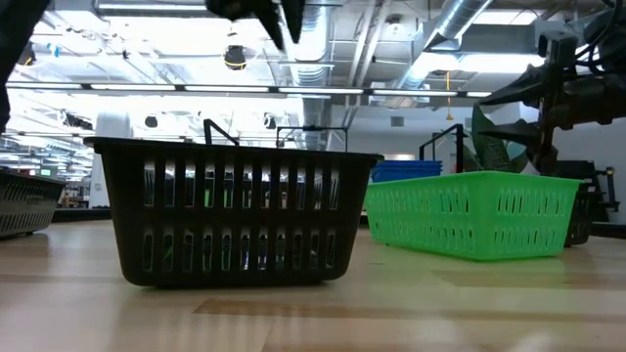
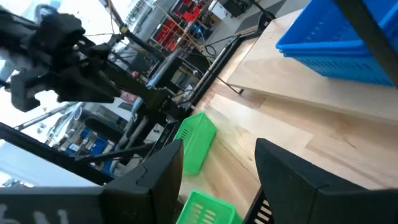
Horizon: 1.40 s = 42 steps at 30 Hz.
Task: Stack baskets on shelf by color
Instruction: Put the top green bin on the shelf
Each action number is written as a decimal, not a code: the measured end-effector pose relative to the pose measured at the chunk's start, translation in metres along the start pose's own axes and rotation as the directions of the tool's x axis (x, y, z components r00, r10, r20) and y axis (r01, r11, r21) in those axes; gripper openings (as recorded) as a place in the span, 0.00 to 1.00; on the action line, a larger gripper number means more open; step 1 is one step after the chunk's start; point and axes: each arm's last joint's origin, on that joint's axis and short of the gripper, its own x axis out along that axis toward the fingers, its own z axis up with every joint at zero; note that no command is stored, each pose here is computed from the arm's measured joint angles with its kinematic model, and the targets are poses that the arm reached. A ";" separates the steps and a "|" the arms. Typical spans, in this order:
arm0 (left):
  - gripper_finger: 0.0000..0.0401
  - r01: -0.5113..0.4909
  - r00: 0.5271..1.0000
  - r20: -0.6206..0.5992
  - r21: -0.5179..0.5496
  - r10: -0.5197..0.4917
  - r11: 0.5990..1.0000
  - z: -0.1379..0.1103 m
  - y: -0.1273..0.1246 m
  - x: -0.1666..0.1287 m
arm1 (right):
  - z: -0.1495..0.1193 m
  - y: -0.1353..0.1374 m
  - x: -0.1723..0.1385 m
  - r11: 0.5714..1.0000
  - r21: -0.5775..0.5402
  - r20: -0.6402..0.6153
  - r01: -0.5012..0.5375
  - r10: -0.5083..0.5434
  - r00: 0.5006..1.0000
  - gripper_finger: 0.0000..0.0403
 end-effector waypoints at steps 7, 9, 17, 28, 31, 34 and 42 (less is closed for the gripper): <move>0.47 -0.119 0.990 0.045 -0.229 0.133 0.966 -0.050 0.011 0.014 | -0.002 -0.001 0.002 1.000 -0.008 -0.027 0.015 -0.015 1.000 0.56; 0.50 -0.181 0.981 0.023 -0.264 0.193 0.947 -0.065 0.015 0.028 | -0.003 -0.001 0.002 1.000 -0.014 -0.032 0.021 -0.021 0.999 0.56; 0.49 -0.161 0.983 0.010 -0.416 0.181 0.895 -0.110 0.047 0.077 | -0.003 -0.002 0.003 1.000 0.001 -0.040 0.029 -0.029 0.999 0.56; 0.49 -0.047 0.989 0.077 -0.644 0.126 0.764 -0.129 0.095 0.130 | -0.004 -0.002 0.003 0.999 0.041 -0.044 0.025 -0.023 0.999 0.56; 0.49 -0.061 0.989 0.063 -0.655 0.135 0.753 -0.130 0.096 0.131 | -0.004 -0.002 0.003 1.000 0.018 -0.044 0.024 -0.023 0.999 0.56; 0.49 -0.056 0.989 0.065 -0.667 0.133 0.743 -0.130 0.096 0.131 | -0.004 -0.002 0.003 0.999 -0.033 -0.044 0.022 -0.023 0.999 0.56; 0.49 -0.065 0.989 0.054 -0.670 0.136 0.739 -0.131 0.096 0.131 | -0.004 -0.002 0.003 0.999 -0.031 -0.044 0.021 -0.022 0.999 0.56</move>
